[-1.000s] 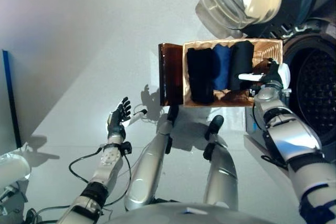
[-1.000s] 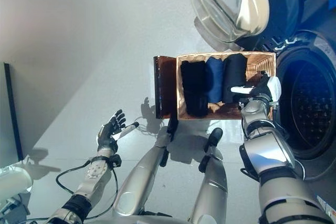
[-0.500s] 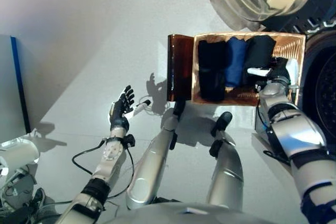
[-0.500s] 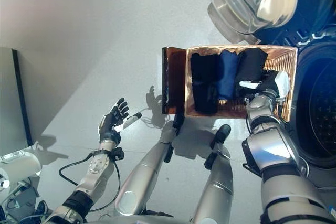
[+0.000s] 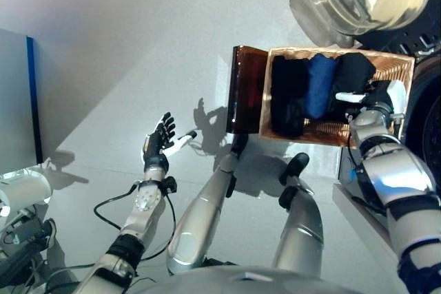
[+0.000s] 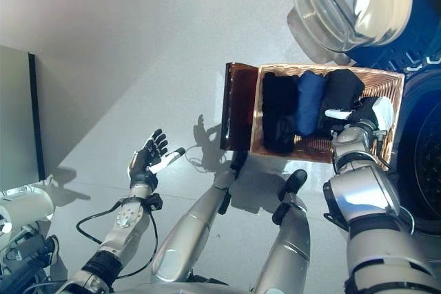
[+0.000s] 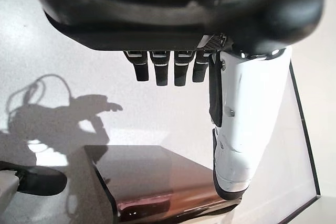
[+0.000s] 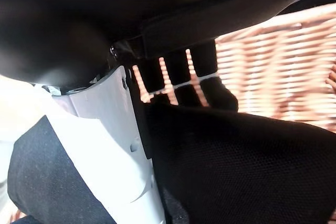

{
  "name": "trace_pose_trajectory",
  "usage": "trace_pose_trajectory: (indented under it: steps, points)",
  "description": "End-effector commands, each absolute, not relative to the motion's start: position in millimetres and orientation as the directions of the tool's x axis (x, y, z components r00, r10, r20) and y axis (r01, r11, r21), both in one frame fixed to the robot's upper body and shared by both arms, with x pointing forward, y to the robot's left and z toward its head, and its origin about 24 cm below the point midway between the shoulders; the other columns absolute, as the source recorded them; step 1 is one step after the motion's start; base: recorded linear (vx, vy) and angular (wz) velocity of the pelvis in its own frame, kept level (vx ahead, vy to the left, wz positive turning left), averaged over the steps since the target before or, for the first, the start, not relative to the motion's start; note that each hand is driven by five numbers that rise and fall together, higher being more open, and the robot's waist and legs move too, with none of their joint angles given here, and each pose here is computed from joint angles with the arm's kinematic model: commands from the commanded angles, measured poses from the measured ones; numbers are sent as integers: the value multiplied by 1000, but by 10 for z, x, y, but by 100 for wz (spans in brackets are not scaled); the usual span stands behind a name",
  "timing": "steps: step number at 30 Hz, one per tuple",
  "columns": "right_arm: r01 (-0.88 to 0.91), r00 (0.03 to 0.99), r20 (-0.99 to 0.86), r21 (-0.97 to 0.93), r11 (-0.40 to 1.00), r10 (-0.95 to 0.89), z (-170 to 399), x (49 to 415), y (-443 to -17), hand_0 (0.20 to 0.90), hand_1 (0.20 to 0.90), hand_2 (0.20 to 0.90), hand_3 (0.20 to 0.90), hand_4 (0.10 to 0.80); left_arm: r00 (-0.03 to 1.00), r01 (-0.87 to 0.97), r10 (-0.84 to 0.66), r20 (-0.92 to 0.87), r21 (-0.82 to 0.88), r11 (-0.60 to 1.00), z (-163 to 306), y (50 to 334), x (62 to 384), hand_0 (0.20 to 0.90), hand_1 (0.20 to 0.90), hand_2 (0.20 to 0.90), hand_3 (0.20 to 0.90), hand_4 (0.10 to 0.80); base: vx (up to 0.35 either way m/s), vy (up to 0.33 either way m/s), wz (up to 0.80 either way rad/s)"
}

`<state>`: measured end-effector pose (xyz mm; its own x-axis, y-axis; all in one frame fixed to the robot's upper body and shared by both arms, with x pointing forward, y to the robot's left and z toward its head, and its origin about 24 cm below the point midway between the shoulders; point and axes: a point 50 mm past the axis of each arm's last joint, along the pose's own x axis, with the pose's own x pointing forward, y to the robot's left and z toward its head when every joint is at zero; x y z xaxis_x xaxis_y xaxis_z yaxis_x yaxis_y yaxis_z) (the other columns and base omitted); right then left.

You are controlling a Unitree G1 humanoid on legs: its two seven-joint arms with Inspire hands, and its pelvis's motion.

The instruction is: Pick up the clothes and place them into the washing machine

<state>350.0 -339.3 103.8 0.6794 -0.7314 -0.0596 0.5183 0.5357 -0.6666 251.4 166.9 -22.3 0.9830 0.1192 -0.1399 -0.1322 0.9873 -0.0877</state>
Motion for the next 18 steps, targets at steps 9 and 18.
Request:
trace_pose_trajectory:
  steps: [9, 18]
  points:
    - [630, 638, 48, -606, 486, -768, 1188, 3366, -3679, 200, 200, 200, 200, 300, 969, -208, 196, -150, -67, 976, -312, 1918, 2312, 900, 900, 900, 900, 800, -37, 16, -11]
    - [778, 614, -50, -132, 614, -788, 780, 3336, -3351, 200, 200, 200, 200, 300, 954, -244, 224, -200, -80, 966, -428, 1947, 2256, 900, 900, 900, 900, 800, -21, 14, -23]
